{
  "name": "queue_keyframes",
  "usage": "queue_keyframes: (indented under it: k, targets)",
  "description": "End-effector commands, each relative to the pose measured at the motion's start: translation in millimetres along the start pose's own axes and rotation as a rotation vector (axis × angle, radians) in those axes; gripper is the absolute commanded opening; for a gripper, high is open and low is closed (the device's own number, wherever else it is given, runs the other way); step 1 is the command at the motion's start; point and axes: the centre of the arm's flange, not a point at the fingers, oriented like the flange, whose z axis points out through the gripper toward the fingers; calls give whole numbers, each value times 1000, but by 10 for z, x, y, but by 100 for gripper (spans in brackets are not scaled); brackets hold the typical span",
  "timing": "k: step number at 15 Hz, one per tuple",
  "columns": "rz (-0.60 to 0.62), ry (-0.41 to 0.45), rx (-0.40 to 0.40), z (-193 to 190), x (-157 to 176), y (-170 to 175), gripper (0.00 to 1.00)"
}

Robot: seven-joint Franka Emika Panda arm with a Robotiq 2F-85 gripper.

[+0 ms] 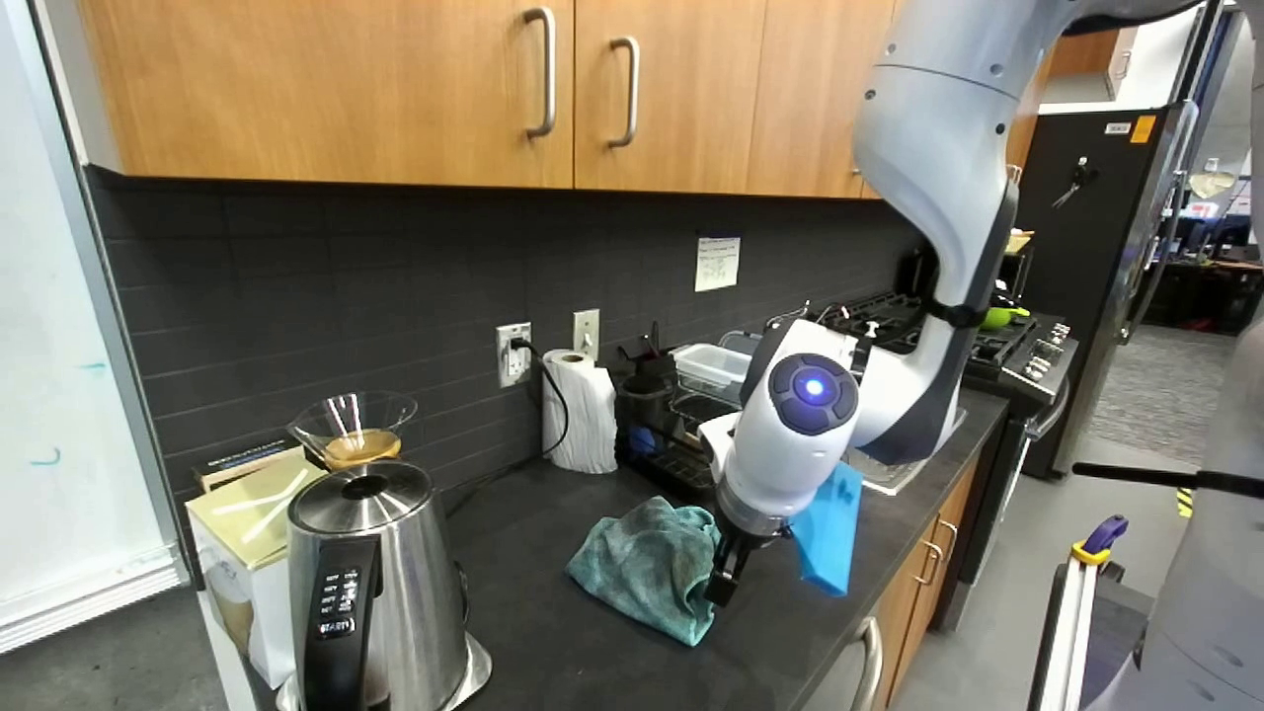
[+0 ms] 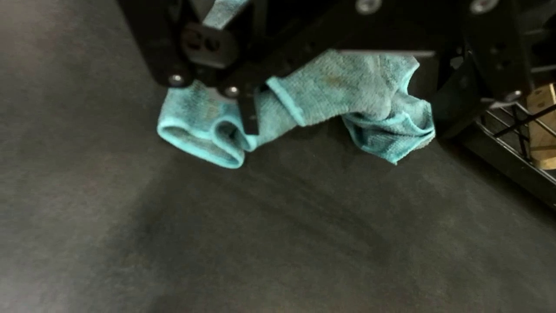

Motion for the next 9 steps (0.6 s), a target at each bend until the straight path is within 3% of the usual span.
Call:
queue_keyframes:
  k: [1,9]
  targets:
    - [-21,7,-3,53,44,3,100]
    - [17,7,-6,42,61,10,100]
